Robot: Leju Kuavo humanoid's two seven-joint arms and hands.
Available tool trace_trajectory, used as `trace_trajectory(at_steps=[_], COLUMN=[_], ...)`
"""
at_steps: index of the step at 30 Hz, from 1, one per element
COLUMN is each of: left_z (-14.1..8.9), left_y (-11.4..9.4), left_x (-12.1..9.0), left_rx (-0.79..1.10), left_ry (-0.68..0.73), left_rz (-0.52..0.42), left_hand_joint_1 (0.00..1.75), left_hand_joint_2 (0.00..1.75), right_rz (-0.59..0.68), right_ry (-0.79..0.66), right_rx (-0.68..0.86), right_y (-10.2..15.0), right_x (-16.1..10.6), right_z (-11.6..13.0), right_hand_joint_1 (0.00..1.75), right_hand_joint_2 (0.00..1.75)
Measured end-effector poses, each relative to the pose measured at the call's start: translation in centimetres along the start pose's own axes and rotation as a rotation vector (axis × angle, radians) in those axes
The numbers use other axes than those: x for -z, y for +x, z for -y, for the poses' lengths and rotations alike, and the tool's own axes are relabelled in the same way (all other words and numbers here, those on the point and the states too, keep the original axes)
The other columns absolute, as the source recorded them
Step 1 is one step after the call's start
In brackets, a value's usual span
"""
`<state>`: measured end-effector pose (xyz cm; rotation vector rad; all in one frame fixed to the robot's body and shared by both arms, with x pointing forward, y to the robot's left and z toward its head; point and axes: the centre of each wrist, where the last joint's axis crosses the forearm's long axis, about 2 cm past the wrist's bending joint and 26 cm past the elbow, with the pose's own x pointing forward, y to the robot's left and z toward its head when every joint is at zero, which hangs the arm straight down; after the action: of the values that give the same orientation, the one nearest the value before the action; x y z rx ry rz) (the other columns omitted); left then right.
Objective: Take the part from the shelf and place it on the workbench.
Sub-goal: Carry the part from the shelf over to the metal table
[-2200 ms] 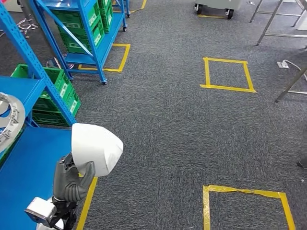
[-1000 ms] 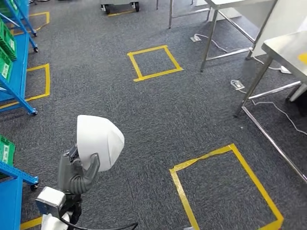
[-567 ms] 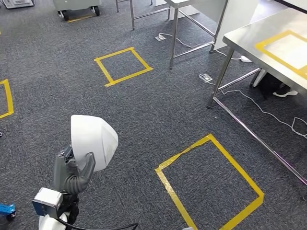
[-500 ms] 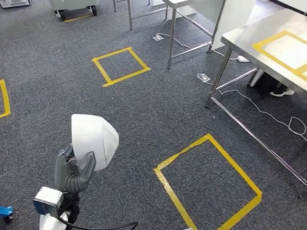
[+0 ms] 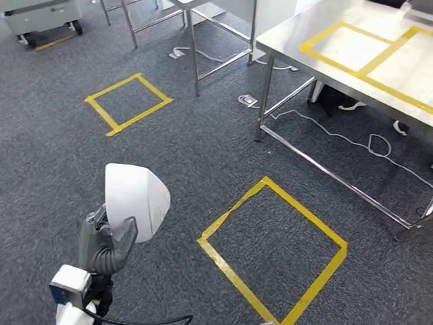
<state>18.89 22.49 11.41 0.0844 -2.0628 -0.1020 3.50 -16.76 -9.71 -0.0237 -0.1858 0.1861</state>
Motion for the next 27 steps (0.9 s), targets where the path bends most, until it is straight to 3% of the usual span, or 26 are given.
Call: trace_trajectory(at_steps=[27], left_z=[-0.8], left_y=[0.2], left_x=[-1.7], left_rx=[-0.001], left_ry=[-0.042], left_rz=[0.049], left_hand_joint_1=[1.75], left_hand_joint_2=[1.75], right_rz=[-0.005], right_ry=[-0.02], right_rx=[-0.006], right_y=[-0.2], right_x=[0.0], right_z=[0.1], right_hand_joint_1=[0.0], right_hand_joint_2=[0.0])
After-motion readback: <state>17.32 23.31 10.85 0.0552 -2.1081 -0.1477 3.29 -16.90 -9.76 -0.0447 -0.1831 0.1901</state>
